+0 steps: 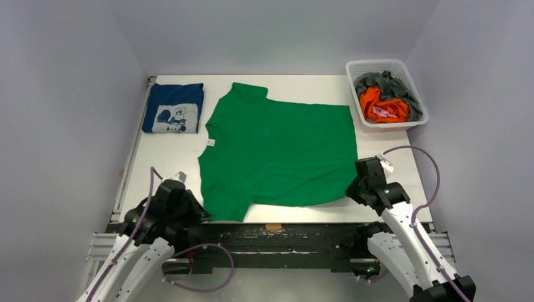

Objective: Fold and stack the t-shirts
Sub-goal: Grab the side of the flattened tshirt closest away from the robot with both arms, then fold the flattened tshirt in 1/3 of the way

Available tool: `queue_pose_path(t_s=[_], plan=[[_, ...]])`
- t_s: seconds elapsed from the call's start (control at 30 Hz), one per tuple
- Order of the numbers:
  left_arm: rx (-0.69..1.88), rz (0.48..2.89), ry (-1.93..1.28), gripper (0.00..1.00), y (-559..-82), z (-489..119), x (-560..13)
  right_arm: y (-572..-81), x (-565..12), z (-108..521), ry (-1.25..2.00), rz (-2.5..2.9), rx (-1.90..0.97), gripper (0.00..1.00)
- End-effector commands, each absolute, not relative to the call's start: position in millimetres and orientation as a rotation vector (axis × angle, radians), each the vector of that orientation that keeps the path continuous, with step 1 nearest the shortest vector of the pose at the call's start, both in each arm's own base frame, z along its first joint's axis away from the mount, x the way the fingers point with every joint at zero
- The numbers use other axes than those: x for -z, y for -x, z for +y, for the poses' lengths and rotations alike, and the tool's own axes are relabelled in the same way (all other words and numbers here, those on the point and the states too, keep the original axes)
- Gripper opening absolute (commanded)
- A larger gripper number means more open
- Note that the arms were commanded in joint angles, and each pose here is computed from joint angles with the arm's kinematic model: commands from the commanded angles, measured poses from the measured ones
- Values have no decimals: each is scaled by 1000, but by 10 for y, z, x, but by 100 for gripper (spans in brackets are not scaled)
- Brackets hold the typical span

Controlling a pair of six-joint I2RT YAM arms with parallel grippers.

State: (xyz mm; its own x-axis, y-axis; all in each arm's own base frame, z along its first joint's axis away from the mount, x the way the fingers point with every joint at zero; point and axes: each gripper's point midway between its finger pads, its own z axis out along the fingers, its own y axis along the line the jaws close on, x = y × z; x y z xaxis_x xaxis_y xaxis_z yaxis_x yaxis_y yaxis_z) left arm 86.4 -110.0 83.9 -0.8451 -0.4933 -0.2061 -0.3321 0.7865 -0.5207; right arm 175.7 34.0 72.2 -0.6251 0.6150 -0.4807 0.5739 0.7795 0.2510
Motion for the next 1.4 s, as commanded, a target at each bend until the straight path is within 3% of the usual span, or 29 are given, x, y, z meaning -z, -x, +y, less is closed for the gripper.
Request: queue_pose_path(t_s=[0.0, 0.2, 0.4, 0.63, 1.07, 1.37], plan=[[677, 2623, 736, 0, -602, -944, -1026, -1529, -910, 429, -882, 2474, -175, 0], [756, 2568, 742, 0, -542, -953, -1059, -1359, -1146, 282, -876, 2433, -125, 0], [877, 2509, 639, 0, -779, -1168, -1159, -1435, -1038, 357, -821, 2455, -160, 0], [913, 2415, 499, 0, -1431, -1481, -1397, -1750, -1058, 419, -794, 2434, -160, 0], [512, 2473, 464, 0, -2953, -1527, -1566, -2601, -1265, 169, -779, 2291, 114, 0], [373, 2587, 498, 0, -3679, -1429, -1316, -3069, -1236, 12, -845, 2261, 177, 0]])
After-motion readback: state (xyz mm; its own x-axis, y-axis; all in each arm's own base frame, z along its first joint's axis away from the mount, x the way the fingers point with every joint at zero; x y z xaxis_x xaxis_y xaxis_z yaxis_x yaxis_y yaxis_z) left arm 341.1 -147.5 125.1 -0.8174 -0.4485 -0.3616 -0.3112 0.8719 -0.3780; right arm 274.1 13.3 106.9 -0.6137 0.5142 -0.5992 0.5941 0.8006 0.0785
